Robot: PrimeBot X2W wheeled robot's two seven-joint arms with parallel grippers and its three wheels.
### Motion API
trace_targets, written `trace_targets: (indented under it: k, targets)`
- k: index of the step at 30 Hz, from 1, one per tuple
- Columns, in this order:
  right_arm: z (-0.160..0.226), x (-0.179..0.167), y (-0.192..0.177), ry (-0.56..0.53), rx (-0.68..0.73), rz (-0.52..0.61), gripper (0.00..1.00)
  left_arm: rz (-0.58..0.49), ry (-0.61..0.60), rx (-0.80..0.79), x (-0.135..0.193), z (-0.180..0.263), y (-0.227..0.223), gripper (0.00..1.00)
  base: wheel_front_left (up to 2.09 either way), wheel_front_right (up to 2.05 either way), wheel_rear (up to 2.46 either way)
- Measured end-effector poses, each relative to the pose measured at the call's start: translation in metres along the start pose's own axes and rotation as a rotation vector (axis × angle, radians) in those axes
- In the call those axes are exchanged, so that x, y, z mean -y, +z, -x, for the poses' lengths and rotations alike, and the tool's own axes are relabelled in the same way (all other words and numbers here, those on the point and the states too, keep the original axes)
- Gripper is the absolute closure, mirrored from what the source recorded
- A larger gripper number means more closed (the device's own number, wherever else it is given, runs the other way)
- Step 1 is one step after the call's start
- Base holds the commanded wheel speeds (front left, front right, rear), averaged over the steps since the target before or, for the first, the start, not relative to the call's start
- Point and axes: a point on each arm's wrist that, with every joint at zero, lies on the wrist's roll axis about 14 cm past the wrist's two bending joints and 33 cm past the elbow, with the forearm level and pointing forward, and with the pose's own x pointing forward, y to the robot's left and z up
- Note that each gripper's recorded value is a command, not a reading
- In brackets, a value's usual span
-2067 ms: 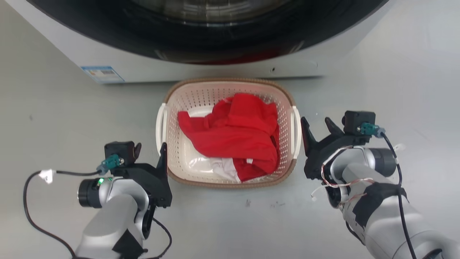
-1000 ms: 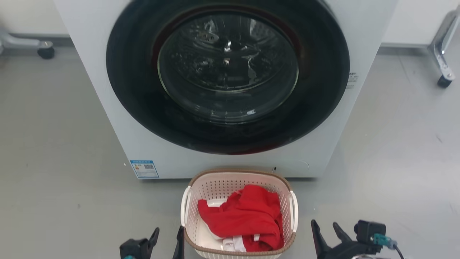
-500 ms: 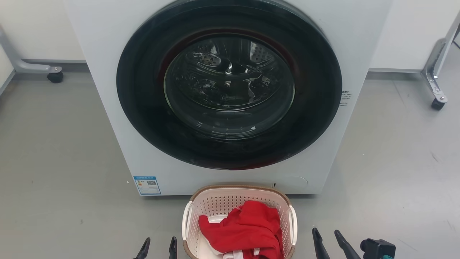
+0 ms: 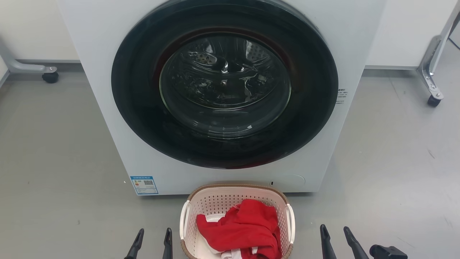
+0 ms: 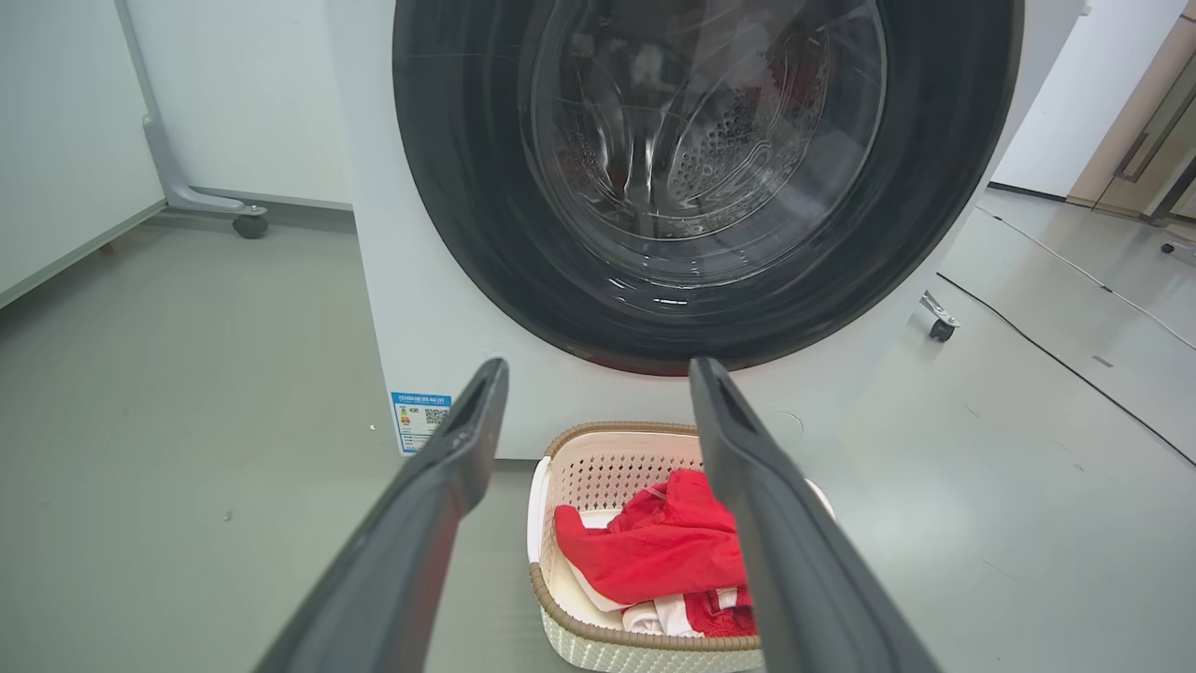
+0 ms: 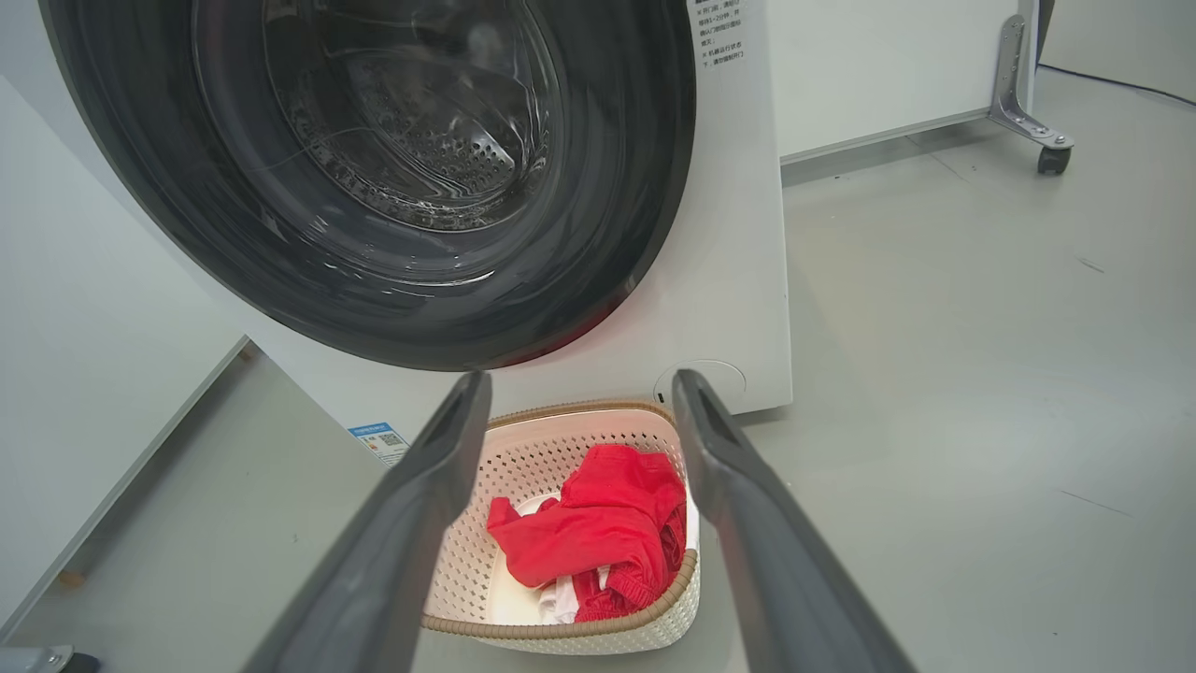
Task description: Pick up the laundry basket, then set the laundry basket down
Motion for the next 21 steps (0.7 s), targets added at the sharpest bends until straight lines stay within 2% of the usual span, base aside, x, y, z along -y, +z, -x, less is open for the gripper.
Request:
trace_targets:
  k: [19,20,21]
  targets:
    - [0.006,0.001,0.022,-0.027,0.097,0.049,0.00,-0.026,0.017,0.053,-0.004,-0.004,0.015,0.00,0.00,0.00,0.00]
    - [0.006,0.001,0.022,-0.029,0.099,0.052,1.00,-0.027,0.020,0.053,-0.005,-0.004,0.015,1.00,0.00,0.00,0.00]
    - [0.007,0.002,0.019,-0.032,0.088,0.052,1.00,-0.027,0.022,0.042,-0.005,-0.004,0.012,1.00,0.00,0.00,0.00]
